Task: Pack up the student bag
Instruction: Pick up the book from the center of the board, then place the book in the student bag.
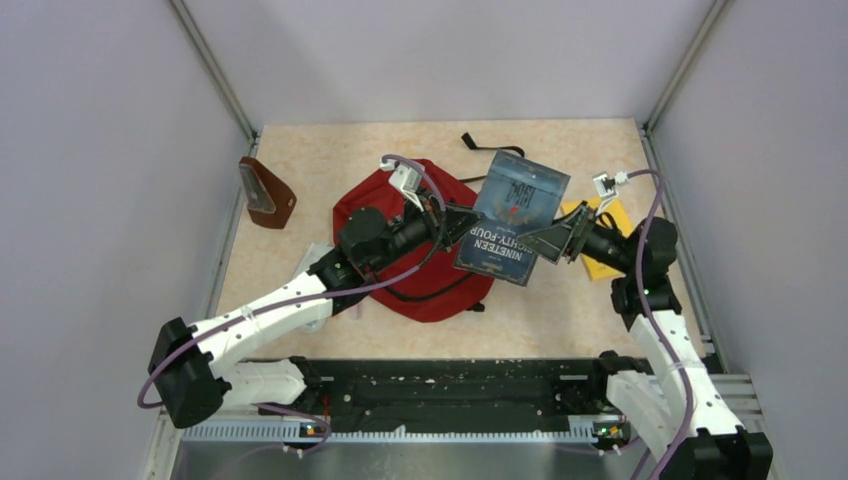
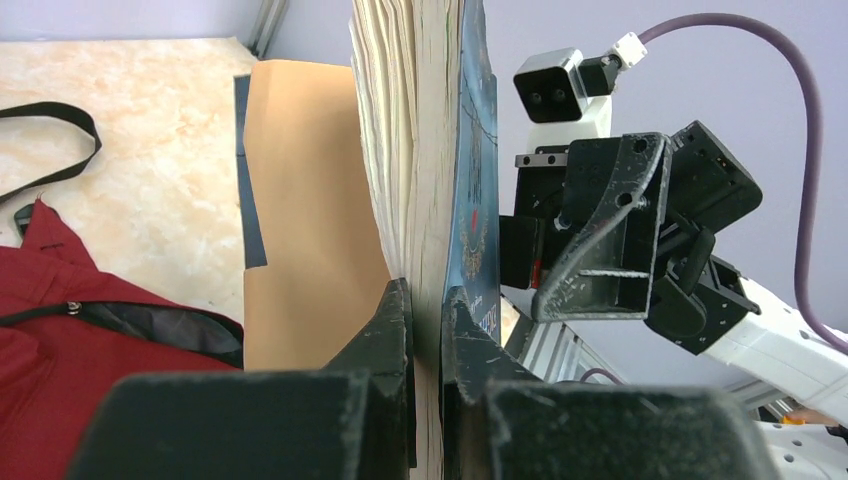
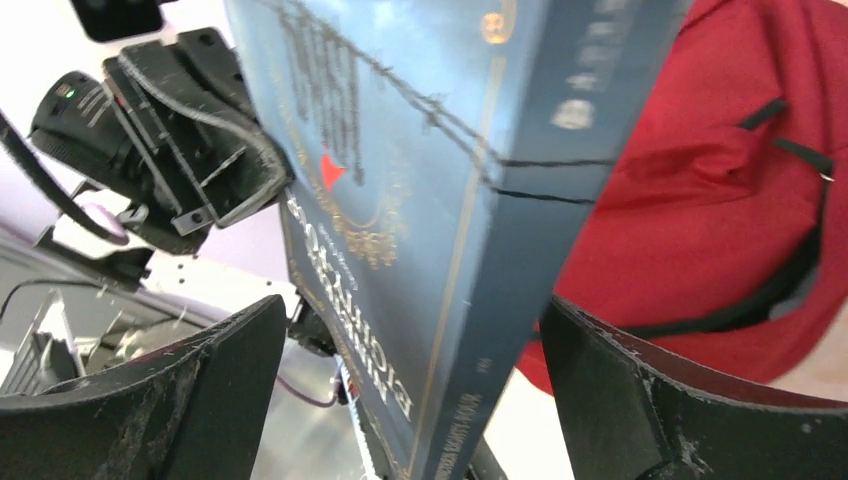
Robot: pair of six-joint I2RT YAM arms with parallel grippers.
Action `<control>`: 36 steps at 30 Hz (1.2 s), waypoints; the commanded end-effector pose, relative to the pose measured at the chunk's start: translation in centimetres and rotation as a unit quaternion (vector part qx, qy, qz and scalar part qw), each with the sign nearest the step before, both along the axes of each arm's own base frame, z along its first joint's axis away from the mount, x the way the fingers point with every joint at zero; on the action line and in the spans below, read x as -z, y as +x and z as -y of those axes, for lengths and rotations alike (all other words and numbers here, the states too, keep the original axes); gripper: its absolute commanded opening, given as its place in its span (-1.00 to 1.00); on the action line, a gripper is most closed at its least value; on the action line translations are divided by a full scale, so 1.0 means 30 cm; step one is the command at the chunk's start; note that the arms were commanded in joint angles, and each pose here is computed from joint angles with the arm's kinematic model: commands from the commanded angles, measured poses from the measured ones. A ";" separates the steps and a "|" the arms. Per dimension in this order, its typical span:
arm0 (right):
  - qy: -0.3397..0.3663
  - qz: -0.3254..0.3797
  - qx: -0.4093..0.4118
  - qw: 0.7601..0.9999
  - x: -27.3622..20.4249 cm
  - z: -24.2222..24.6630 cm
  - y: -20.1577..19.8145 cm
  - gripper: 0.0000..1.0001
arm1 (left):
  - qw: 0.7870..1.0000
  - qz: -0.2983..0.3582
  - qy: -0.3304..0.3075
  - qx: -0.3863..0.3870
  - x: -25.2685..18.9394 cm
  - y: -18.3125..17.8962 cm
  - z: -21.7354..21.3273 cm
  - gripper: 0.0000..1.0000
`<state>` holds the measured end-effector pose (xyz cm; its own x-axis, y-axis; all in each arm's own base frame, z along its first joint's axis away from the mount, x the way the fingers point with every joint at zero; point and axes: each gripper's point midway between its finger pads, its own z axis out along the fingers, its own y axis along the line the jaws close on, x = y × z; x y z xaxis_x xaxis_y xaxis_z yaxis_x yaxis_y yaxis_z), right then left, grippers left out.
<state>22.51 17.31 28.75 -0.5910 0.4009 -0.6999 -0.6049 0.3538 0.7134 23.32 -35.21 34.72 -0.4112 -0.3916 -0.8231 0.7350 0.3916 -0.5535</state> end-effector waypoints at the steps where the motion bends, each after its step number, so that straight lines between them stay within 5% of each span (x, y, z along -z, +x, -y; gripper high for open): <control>1: 0.023 0.071 -0.057 0.996 -0.125 -0.057 -0.058 0.86 | 0.993 0.073 -0.097 0.013 -0.233 -0.050 -0.046 -1.00; 6: 0.040 0.089 -0.082 0.992 -0.176 -0.094 -0.085 0.62 | 0.992 0.067 -0.102 0.010 -0.224 -0.045 -0.048 -1.00; 11: 0.040 0.088 -0.071 0.993 -0.174 -0.098 -0.073 -0.32 | 0.995 0.054 -0.086 0.013 -0.187 -0.036 -0.048 -1.00; 12: 0.035 0.088 -0.061 0.994 -0.166 -0.094 -0.061 -0.51 | 0.995 0.056 -0.076 0.020 -0.178 -0.041 -0.048 -0.79; 15: 0.007 0.078 0.007 0.997 -0.132 -0.062 0.005 -1.00 | 0.998 0.064 -0.005 0.028 -0.112 -0.038 -0.057 0.23; 17: -0.028 0.052 0.068 0.996 -0.082 -0.020 0.056 -1.00 | 0.996 0.059 0.066 0.009 -0.033 -0.018 -0.083 0.58; 21: -0.100 0.023 0.153 0.983 -0.010 0.062 0.118 -1.00 | 0.977 0.023 0.200 -0.069 0.171 0.048 -0.206 0.81; 26: -0.145 0.013 0.178 0.973 0.050 0.101 0.131 -1.00 | 0.942 -0.013 0.307 -0.135 0.403 0.130 -0.340 0.87; 36: -0.196 -0.005 0.250 0.948 0.110 0.198 0.135 -1.00 | 0.918 -0.055 0.392 -0.024 0.685 0.112 -0.253 0.85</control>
